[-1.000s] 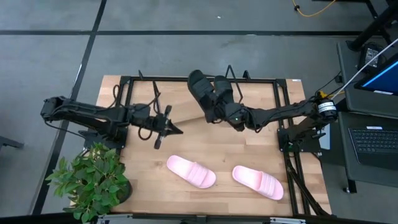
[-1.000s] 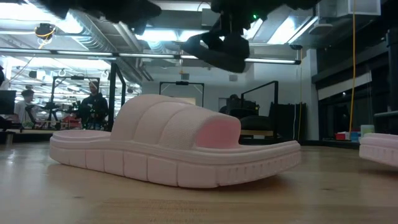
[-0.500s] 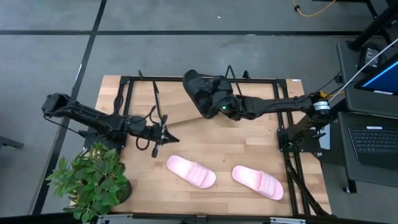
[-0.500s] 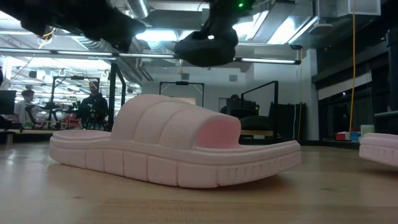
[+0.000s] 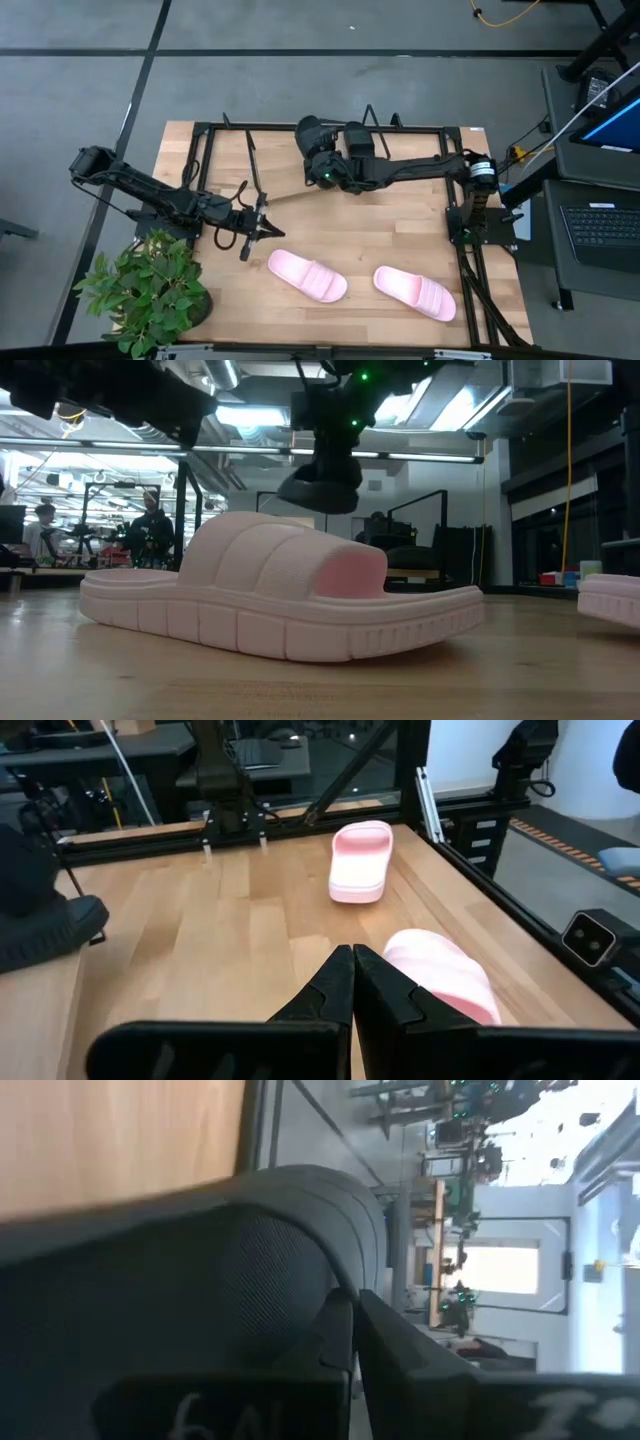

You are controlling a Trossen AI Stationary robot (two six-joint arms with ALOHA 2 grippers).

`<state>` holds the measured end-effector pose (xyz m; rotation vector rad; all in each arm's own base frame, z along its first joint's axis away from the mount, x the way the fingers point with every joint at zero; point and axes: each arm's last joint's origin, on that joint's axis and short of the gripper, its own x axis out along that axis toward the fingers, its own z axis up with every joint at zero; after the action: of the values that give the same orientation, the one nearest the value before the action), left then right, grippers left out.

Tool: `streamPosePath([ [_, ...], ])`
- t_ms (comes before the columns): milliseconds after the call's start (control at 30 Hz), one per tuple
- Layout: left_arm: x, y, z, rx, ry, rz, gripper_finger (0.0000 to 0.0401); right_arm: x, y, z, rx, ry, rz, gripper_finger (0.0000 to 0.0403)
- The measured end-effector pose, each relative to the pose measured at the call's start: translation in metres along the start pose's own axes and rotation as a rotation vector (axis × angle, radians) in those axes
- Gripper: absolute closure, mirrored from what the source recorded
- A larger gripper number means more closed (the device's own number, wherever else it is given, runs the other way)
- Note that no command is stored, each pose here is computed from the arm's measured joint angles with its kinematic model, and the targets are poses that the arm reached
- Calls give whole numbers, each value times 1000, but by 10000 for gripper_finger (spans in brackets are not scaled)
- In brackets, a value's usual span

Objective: Pick and place slides into the shelf
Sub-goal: Put the black slipper on the shelf

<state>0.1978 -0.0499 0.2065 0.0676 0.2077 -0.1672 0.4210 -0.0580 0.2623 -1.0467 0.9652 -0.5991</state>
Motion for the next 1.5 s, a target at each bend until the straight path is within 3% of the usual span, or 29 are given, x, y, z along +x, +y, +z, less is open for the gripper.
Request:
streamPosePath([
  [567, 0, 0, -5, 5, 55, -2, 401, 37, -8, -34, 137, 40, 152, 396],
  [867, 0, 0, -6, 5, 56, -1, 401, 49, -6, -46, 99, 61, 205, 396],
  [1267, 0, 0, -6, 6, 63, -2, 401, 53, 8, -48, -31, 46, 186, 396],
  [1500, 0, 0, -6, 6, 63, -2, 401, 55, 14, -50, -18, 33, 159, 396],
])
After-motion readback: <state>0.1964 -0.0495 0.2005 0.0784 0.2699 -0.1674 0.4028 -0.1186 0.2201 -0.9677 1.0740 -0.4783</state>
